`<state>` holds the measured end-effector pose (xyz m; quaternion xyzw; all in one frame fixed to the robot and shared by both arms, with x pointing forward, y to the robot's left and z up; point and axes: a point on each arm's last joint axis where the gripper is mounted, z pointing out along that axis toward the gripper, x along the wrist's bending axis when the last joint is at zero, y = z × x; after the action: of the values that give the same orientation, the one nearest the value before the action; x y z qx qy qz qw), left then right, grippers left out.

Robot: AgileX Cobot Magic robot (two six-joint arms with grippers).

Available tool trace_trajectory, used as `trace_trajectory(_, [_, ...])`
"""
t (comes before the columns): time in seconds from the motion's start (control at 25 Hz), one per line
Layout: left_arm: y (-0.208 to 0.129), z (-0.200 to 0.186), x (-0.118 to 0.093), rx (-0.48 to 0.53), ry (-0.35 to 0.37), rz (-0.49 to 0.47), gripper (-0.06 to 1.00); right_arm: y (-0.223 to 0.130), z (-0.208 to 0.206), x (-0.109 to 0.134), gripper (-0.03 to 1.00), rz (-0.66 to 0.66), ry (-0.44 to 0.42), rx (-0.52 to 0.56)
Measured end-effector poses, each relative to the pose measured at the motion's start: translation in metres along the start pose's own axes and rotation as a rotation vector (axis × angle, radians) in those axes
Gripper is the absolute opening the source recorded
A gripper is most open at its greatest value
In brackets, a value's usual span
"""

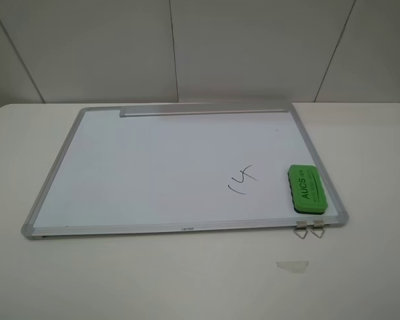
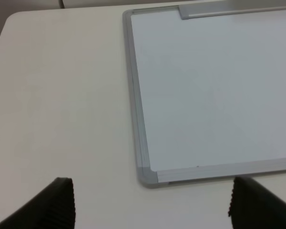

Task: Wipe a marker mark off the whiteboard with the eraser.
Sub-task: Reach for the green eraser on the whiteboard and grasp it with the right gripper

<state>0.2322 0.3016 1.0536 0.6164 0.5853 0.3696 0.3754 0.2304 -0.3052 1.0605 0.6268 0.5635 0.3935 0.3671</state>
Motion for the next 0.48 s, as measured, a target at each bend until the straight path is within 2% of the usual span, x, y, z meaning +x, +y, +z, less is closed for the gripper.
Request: trace_trajectory(0.48, [0.0000, 0.0000, 0.0000, 0.000, 0.000, 0.000, 0.68, 0.0000, 0.0000, 0.0000, 0.81, 0.000, 0.000, 0.000])
